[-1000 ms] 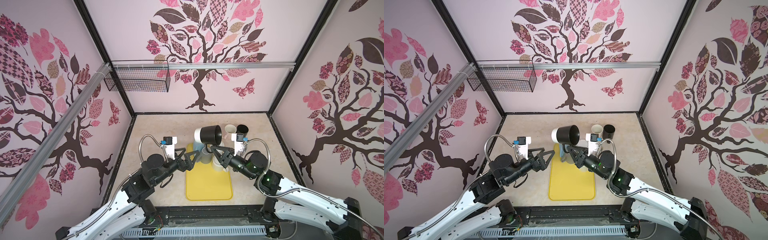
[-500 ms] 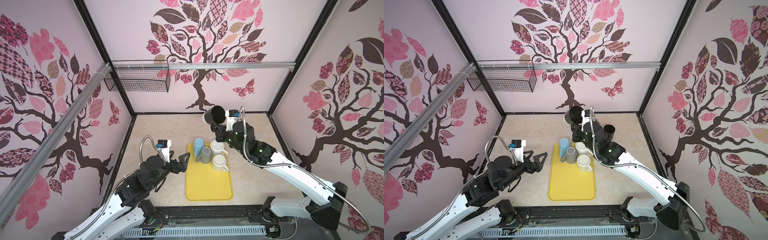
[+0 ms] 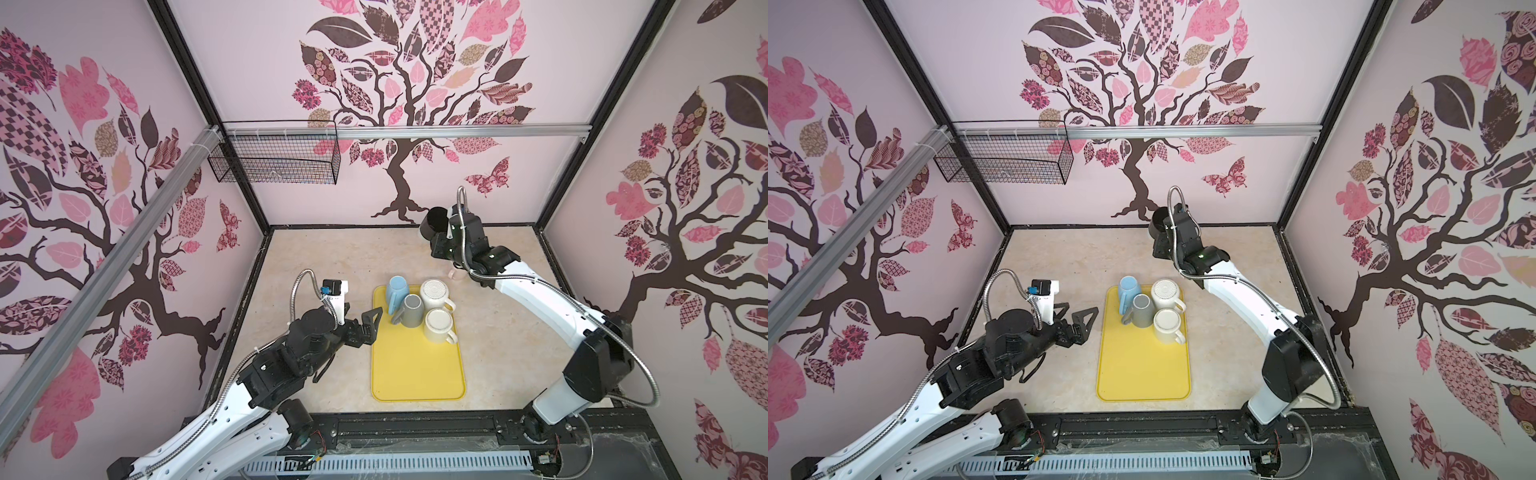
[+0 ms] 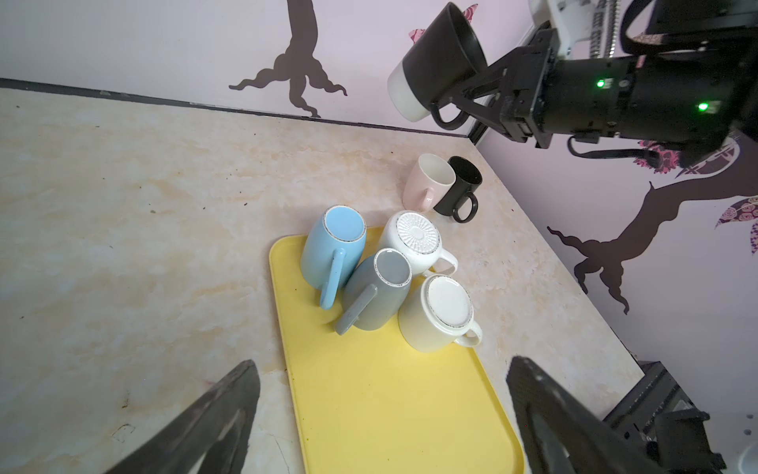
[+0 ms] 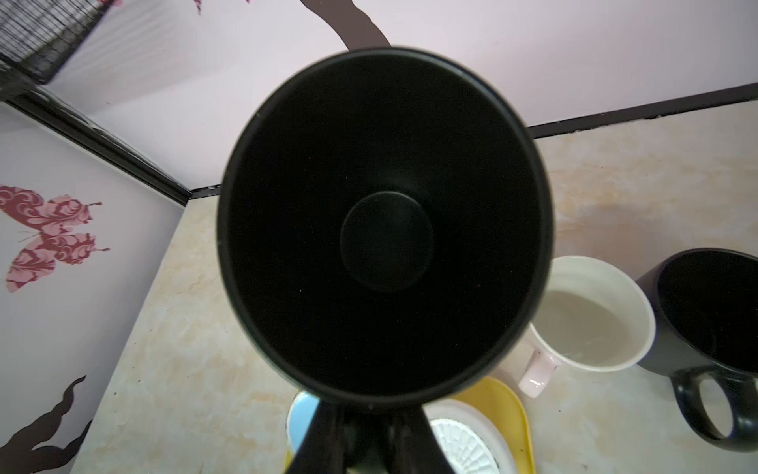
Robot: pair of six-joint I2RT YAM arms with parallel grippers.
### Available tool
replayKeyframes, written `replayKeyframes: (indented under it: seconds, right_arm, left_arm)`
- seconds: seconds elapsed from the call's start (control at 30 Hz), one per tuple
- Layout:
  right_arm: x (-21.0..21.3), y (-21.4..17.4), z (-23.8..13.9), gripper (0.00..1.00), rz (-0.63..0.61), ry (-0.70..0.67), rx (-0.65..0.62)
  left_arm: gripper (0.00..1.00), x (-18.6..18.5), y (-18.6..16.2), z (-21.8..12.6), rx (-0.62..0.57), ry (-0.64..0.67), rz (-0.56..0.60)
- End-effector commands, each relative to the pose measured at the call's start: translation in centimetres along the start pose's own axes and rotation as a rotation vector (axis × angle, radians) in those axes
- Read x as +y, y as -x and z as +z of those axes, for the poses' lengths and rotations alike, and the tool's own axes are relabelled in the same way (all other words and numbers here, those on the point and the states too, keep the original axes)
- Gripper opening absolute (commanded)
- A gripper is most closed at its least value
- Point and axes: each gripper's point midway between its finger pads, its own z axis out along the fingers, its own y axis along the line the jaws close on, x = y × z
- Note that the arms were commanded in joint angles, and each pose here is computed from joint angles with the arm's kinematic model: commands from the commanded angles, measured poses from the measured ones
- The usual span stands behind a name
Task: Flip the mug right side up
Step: 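Open and withdraw the left gripper while the right carries the dark mug away, then lower the dark mug upright beside the pink mug with the right gripper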
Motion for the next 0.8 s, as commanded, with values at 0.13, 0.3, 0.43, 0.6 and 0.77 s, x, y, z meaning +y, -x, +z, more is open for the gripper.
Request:
replayKeyframes:
  seconds: [0.13,0.3,0.43,0.6,0.77]
  right_arm:
    - [-0.1,1.5,4.0,0.00,-0.034,-0.021,-0.007]
    - [-1.3,0.3,5.9,0.00,-0.062,-0.073,0.027]
    - [-2.6,-0.7,6.8,0.00,-0.074,-0.108,0.052]
    - [-4.0,-1.4,7.5,0.00,-0.085,-0.143,0.067]
    - [-5.2,-2.4,8.1,0.00,-0.097,-0.170,0.091]
  left_arm:
    - [0.97,-0.1,0.2,-0.2,-0.010,-0.010,0.016]
    - [0.97,0.0,0.0,-0.1,-0.005,-0.004,0.018]
    - [0.97,-0.1,-0.1,0.1,0.004,-0.004,0.022]
    - [0.97,-0.1,-0.3,0.4,0.013,-0.003,0.025]
    - [0.97,-0.1,-0.4,0.5,0.014,-0.004,0.024]
